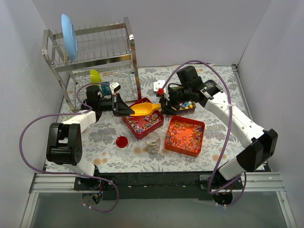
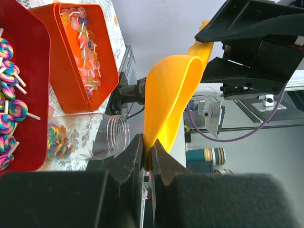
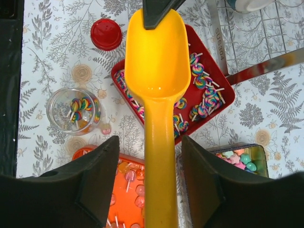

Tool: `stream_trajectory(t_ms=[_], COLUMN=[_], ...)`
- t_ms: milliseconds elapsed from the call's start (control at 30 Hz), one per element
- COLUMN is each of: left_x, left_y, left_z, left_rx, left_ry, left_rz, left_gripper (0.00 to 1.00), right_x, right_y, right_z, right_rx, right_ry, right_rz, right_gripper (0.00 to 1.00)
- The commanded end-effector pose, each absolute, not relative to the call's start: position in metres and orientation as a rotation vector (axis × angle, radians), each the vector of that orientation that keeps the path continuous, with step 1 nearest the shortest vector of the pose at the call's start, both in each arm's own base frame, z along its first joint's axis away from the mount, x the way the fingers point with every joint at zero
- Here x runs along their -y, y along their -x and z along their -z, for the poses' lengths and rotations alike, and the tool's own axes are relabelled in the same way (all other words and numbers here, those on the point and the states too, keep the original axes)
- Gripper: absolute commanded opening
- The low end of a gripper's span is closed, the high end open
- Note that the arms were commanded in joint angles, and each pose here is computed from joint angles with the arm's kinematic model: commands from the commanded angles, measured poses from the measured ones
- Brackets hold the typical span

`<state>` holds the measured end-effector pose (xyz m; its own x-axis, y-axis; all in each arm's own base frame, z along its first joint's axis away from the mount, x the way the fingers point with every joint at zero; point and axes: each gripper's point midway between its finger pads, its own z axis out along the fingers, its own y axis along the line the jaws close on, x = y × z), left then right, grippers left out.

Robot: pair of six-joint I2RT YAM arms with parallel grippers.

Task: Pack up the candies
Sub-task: Adjust the spatula.

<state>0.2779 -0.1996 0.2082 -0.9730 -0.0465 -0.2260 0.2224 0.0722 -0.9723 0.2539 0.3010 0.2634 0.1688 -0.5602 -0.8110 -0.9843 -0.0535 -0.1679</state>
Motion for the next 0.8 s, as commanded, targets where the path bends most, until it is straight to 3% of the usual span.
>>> stream_trajectory(t_ms=[0, 167, 400, 433, 600, 667, 733, 767], left_x=[0.198, 0.198, 0.197, 0.197, 0.196, 0.193, 0.190, 0.187], left_y=[-0.273, -0.273, -0.274, -0.274, -0.281, -0.291, -0.300, -0.301], left_z=[-0.212, -0.212, -0.211, -0.211, -0.206, -0.197, -0.191, -0.184], left_rx=[-2.128, -2.129, -2.129, -2.130, -2.142, -2.170, -2.169, -2.202], left_ry=[-0.217, -0.214, -0.212, -0.210, -0.161, -0.070, -0.052, -0.003], left_rz=[2.018, 2.018, 2.021, 2.022, 1.994, 1.941, 1.874, 1.860], left_gripper=[0.00, 0.00, 0.00, 0.00, 0.00, 0.29, 0.49, 0.52], right_x=[-0.307, -0.309, -0.310, -0.309, -0.306, -0.299, -0.288, -0.275], right_y=[-0.263, -0.264, -0.264, -0.264, -0.271, -0.278, -0.282, -0.291], right_z=[-0.273, -0.270, -0.255, -0.252, -0.260, -0.265, -0.265, -0.266], right_rx=[-1.434, -1.451, -1.477, -1.486, -1.499, -1.521, -1.563, -1.596], right_ry=[1.691, 1.695, 1.722, 1.725, 1.687, 1.657, 1.644, 1.626], right_rz=[-0.703, -0.717, -0.710, -0.711, -0.672, -0.638, -0.625, -0.595], right_gripper=[0.59, 0.43, 0.44, 0.33, 0.09, 0.01, 0.01, 0.01])
